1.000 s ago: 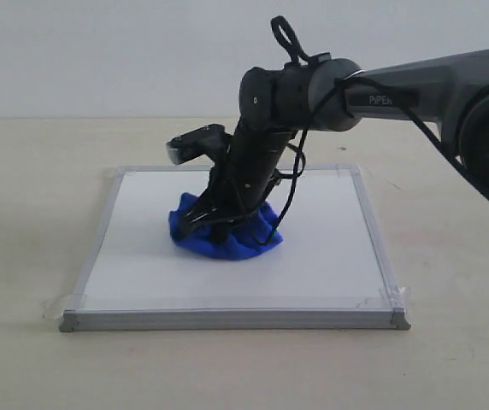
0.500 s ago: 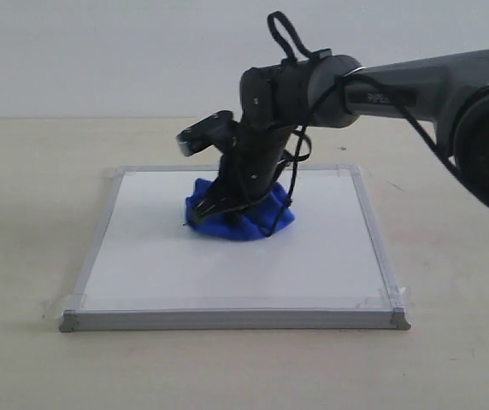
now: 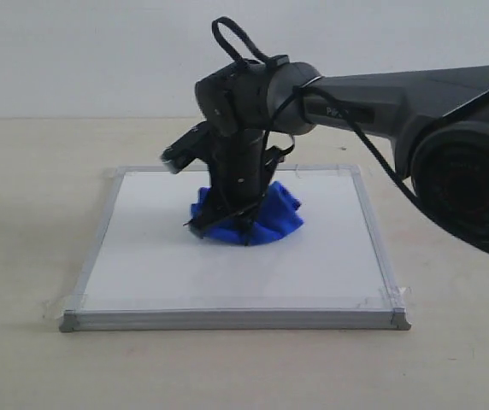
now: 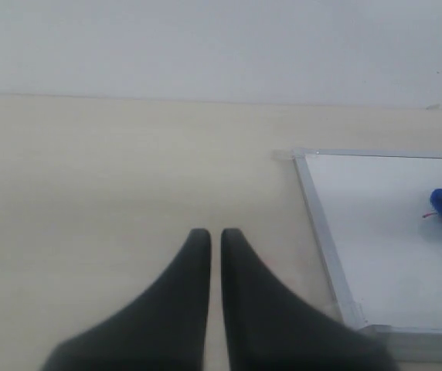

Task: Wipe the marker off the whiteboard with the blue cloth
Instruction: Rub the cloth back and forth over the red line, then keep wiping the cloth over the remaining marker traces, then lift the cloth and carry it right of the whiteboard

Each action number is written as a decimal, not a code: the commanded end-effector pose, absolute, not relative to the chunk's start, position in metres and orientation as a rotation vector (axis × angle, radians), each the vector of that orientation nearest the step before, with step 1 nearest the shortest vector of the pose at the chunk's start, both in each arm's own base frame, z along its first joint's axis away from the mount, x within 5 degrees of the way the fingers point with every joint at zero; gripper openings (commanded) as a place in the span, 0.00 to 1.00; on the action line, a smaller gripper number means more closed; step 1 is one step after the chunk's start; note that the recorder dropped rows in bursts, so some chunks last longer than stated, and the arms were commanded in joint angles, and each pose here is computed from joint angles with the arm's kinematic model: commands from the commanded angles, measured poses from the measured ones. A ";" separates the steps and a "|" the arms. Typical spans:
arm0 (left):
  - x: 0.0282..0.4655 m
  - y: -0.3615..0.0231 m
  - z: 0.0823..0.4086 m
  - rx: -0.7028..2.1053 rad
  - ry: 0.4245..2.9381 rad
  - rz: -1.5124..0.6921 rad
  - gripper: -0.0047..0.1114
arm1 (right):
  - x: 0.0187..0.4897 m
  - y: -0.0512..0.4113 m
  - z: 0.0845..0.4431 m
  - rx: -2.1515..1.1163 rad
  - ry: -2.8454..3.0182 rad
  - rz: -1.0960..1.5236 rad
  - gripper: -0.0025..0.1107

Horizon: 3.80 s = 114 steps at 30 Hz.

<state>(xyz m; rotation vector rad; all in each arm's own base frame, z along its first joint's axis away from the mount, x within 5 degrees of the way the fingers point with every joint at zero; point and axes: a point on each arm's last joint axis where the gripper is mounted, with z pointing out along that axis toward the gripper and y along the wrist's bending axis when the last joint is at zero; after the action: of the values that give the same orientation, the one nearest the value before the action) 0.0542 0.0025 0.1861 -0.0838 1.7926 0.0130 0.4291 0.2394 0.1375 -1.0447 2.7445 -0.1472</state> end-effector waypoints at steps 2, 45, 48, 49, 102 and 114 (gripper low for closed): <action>0.054 0.003 0.186 -0.082 1.783 0.018 0.08 | 0.450 0.167 0.121 -0.857 2.925 -0.394 0.02; 0.054 0.003 0.186 -0.082 1.786 0.018 0.08 | 0.439 0.293 0.125 -1.157 2.548 0.261 0.02; 0.054 0.003 0.186 -0.082 1.786 0.018 0.08 | 0.460 0.256 0.125 -0.911 2.612 -0.175 0.02; 0.054 0.003 0.186 -0.082 1.786 0.018 0.08 | 0.467 0.241 0.126 -0.847 2.624 -0.280 0.02; 0.054 0.003 0.186 -0.082 1.786 0.018 0.08 | 0.420 0.231 0.141 -1.047 2.882 -0.259 0.02; 0.054 0.003 0.186 -0.082 1.786 0.018 0.08 | 0.446 0.139 0.232 -0.547 2.836 -0.210 0.02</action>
<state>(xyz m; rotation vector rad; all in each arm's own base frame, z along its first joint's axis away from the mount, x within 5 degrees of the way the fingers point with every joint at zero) 0.0542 0.0025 0.1861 -0.0838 1.7926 0.0130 0.4459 0.1645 0.1916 -0.6925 2.8836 -0.2142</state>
